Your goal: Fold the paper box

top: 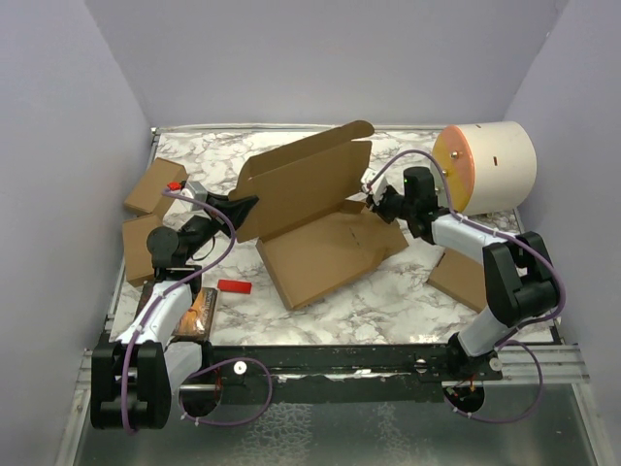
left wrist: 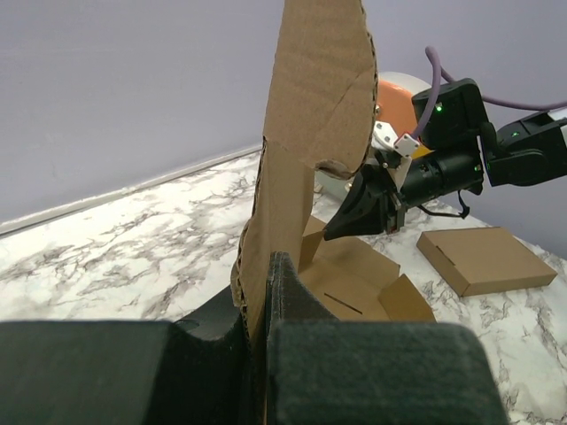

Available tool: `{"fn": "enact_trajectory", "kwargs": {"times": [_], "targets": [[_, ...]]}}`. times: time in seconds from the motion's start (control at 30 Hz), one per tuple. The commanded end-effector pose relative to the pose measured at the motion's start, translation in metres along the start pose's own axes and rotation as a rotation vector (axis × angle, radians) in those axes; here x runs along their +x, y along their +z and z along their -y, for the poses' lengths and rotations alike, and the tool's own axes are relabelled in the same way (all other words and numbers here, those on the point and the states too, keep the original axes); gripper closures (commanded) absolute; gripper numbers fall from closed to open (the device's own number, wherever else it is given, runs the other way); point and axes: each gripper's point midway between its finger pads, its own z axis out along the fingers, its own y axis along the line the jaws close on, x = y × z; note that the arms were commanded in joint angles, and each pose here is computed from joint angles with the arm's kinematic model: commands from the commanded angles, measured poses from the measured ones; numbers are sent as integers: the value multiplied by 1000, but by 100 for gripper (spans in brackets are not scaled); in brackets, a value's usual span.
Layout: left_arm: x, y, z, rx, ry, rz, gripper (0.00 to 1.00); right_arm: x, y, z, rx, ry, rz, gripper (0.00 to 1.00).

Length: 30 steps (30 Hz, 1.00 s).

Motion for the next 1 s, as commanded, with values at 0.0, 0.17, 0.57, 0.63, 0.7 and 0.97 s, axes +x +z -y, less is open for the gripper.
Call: {"fn": "enact_trajectory", "kwargs": {"times": [0.0,0.17,0.57,0.63,0.7,0.97], "targets": [[-11,1,2,9,30,35,100,-18,-1,2,-17,-42,43,99],[-11,1,2,8,32,35,100,-24,-5,-3,-62,-55,47,99],[-11,2,3,19,26,34,100,-15,-18,42,82,-8,27,99],[-10,1,4,19,26,33,100,-13,-10,49,97,19,11,99],[-10,1,5,25,29,34,100,-11,-4,53,100,35,-1,99],[-12,1,8,38,31,39,100,-13,15,29,-4,49,15,99]]}}
